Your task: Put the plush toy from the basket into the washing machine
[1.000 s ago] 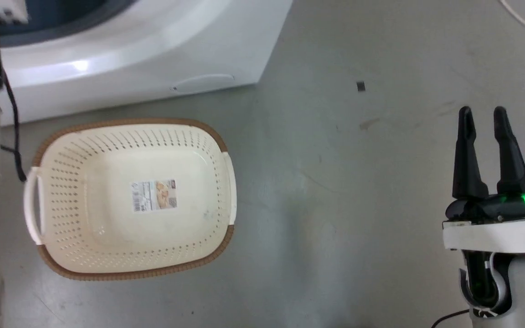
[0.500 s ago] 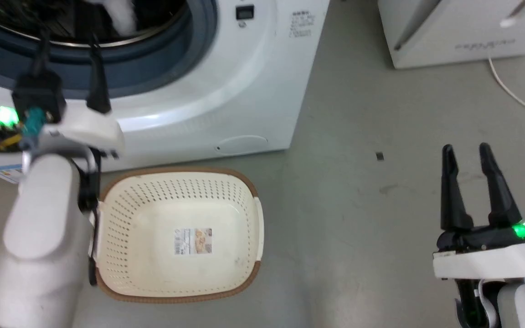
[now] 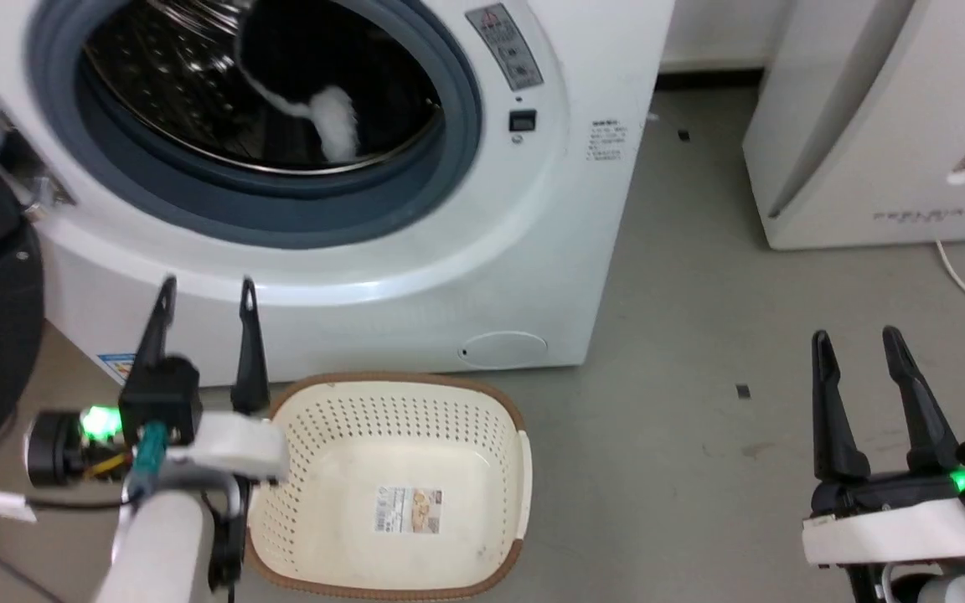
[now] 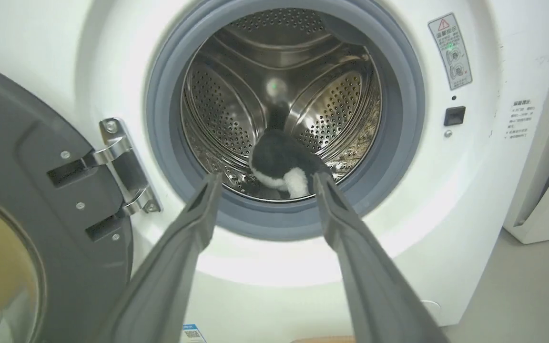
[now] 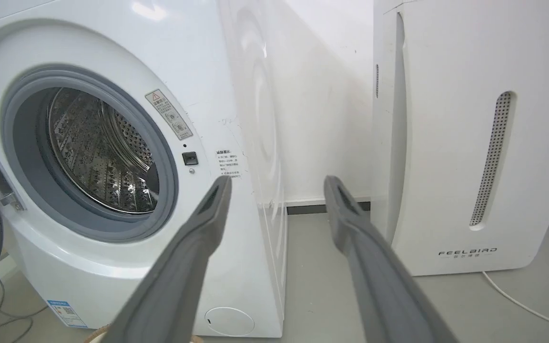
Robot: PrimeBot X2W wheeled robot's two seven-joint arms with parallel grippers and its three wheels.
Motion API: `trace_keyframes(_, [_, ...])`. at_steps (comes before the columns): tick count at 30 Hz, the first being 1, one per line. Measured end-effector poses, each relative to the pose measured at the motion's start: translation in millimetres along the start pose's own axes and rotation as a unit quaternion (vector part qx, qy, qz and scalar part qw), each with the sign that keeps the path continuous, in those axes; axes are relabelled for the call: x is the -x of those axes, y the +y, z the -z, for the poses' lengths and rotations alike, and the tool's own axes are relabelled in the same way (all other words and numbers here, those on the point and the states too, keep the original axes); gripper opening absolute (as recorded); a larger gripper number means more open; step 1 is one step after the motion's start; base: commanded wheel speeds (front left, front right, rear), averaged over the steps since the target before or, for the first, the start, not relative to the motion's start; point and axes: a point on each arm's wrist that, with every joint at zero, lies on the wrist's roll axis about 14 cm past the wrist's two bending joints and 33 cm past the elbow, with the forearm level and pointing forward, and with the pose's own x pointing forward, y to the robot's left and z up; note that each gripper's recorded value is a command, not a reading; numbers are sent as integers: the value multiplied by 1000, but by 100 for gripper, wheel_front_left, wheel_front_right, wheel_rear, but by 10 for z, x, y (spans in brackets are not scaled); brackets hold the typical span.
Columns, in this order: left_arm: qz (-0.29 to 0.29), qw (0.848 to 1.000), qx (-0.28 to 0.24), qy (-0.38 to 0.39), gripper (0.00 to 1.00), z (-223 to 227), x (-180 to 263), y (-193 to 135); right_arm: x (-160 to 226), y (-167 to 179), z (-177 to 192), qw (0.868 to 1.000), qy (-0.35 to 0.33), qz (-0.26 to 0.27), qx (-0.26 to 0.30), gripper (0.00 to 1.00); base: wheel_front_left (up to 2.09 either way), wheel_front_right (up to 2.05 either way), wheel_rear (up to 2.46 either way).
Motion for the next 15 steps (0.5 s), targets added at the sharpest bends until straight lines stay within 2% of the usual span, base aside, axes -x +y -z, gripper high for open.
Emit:
trace_keyframes(12, [-24,999,17,25,100,47,721,208,204,102,56,1000,18,-14,1,100,0,0,0])
trace_keyframes(13, [-23,999,19,28,0,61,760,204,221,112,68,1000,20,-15,1,0,0,0,0])
trace_keyframes(15, [-23,999,20,31,0,75,773,200,222,115,69,1000,20,-15,0,0,0,0,0])
